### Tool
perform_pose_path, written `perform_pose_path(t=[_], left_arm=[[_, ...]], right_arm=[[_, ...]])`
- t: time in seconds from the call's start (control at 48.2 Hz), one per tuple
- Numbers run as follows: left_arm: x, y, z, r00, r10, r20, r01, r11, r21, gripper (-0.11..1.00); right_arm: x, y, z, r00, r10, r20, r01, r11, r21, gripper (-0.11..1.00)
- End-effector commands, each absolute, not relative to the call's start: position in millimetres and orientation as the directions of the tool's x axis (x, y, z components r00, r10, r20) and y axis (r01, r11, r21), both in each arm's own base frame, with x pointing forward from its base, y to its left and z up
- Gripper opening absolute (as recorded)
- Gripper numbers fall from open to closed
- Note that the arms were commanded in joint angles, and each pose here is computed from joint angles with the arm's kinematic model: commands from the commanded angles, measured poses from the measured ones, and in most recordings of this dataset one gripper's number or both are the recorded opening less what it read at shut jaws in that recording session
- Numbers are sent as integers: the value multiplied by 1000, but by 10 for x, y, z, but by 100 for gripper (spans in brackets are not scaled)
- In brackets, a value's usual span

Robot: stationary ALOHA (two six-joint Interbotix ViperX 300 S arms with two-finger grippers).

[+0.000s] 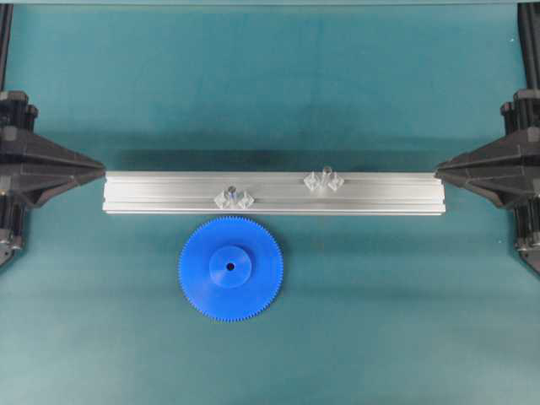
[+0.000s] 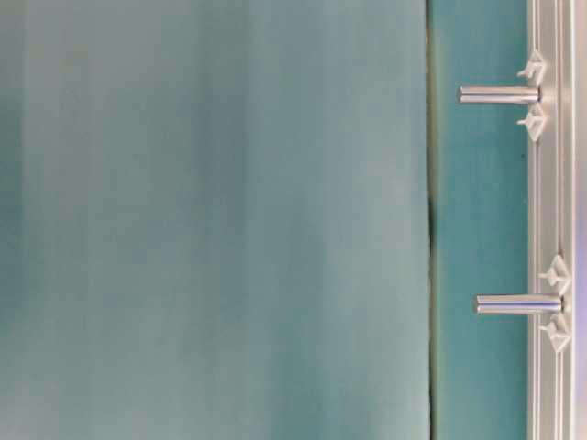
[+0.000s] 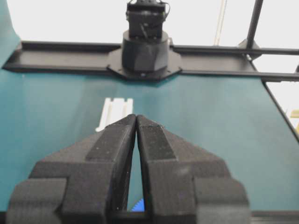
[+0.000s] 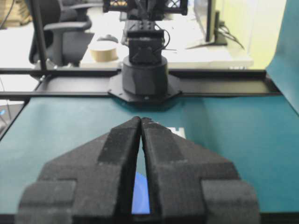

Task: Insert the large gear onto the shaft.
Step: 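Move the left gripper over the blue gear's hub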

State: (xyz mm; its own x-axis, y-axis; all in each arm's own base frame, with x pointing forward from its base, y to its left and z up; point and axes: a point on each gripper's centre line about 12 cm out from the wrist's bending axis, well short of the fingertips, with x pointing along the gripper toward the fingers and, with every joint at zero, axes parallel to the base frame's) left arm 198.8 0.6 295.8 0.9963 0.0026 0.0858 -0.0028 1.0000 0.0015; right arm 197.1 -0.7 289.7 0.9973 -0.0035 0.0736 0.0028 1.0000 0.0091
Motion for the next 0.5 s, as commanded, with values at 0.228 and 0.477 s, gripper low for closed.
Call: perform_pose_path(t=[0.228, 0.477], left_arm=[[2285, -24, 3174, 989, -10, -150, 6, 1000, -29, -1], [2636, -92, 3068, 932, -30, -361, 30, 1000, -6, -1]], right_arm=[[1991, -37, 2798, 999, -25, 23, 21, 984, 175, 5], [2016, -19, 2617, 983, -11, -183, 46, 981, 190, 5]])
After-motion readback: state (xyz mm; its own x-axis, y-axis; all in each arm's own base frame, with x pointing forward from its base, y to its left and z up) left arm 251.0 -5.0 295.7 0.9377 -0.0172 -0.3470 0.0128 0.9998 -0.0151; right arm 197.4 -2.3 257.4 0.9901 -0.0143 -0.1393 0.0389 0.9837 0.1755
